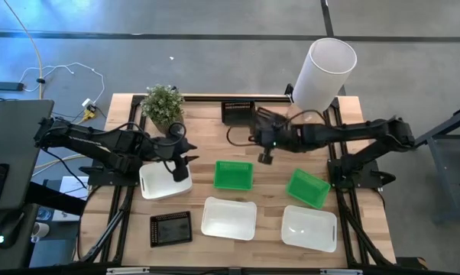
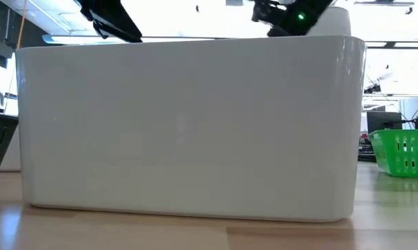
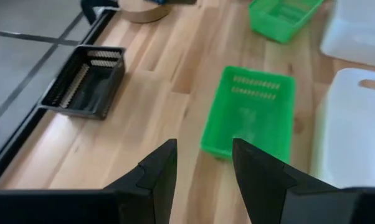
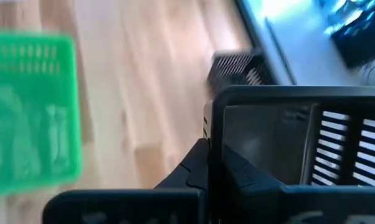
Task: Stack baskets by color
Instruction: Stack the middle black bin on the top black bin
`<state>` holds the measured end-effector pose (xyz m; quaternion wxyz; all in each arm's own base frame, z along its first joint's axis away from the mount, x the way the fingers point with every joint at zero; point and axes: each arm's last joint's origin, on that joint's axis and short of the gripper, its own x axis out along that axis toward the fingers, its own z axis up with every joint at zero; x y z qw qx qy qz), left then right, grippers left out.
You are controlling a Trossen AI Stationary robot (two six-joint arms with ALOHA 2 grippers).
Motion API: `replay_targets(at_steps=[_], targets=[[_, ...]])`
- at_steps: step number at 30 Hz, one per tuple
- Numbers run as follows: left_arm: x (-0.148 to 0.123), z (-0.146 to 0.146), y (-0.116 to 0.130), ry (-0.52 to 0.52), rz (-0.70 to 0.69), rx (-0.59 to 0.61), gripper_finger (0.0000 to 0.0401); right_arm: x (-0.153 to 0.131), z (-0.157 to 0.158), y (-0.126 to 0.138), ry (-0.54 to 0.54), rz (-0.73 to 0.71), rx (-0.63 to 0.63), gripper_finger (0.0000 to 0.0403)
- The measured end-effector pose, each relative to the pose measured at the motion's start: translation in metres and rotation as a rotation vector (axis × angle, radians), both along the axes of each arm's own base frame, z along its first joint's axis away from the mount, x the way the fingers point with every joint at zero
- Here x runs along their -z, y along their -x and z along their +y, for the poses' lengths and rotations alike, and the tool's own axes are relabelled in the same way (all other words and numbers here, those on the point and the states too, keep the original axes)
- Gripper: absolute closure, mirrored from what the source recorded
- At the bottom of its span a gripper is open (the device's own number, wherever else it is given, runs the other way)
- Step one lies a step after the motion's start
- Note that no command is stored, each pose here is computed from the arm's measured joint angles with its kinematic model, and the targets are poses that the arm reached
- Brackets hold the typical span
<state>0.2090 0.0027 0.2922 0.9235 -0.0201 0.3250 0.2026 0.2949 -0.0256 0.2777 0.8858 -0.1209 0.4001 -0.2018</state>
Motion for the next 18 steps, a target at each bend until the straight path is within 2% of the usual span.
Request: replay_targets(at_steps=[5,18], targets=[[0.002,0.001,0.002,-0.014,0.023,-0.044,0.0261,-0.027,-0.018,-0.009,0.072,-0.104,-0.042,0.0403],[0.004,0.002,0.004,-0.018,0.053,-0.050,0.0261,-0.103,-0.067,-0.016,0.299,-0.428,-0.013,0.0403]])
